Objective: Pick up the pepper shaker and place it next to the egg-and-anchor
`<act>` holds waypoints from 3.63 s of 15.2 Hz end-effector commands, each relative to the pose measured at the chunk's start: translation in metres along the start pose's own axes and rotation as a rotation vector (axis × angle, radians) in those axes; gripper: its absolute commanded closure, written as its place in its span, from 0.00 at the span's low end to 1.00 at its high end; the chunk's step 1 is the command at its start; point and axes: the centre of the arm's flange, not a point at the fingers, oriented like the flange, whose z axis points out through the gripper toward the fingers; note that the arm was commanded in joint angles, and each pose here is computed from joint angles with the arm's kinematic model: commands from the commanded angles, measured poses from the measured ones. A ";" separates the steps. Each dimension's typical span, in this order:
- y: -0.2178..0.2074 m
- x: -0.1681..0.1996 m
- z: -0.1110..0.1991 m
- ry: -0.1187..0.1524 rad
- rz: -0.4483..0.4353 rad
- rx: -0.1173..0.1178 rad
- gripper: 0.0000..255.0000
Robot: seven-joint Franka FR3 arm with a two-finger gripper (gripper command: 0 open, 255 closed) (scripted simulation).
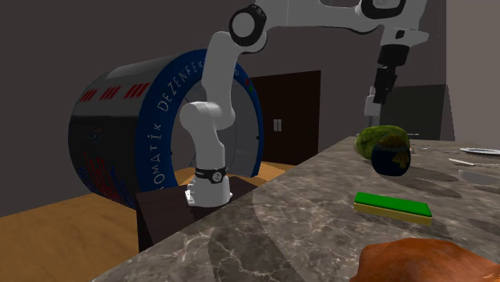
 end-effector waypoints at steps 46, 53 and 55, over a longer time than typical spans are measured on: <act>-0.013 0.039 0.199 0.000 0.001 0.000 1.00; -0.013 0.039 0.186 0.000 0.001 0.000 0.00; -0.013 0.039 0.160 0.000 0.001 0.000 0.00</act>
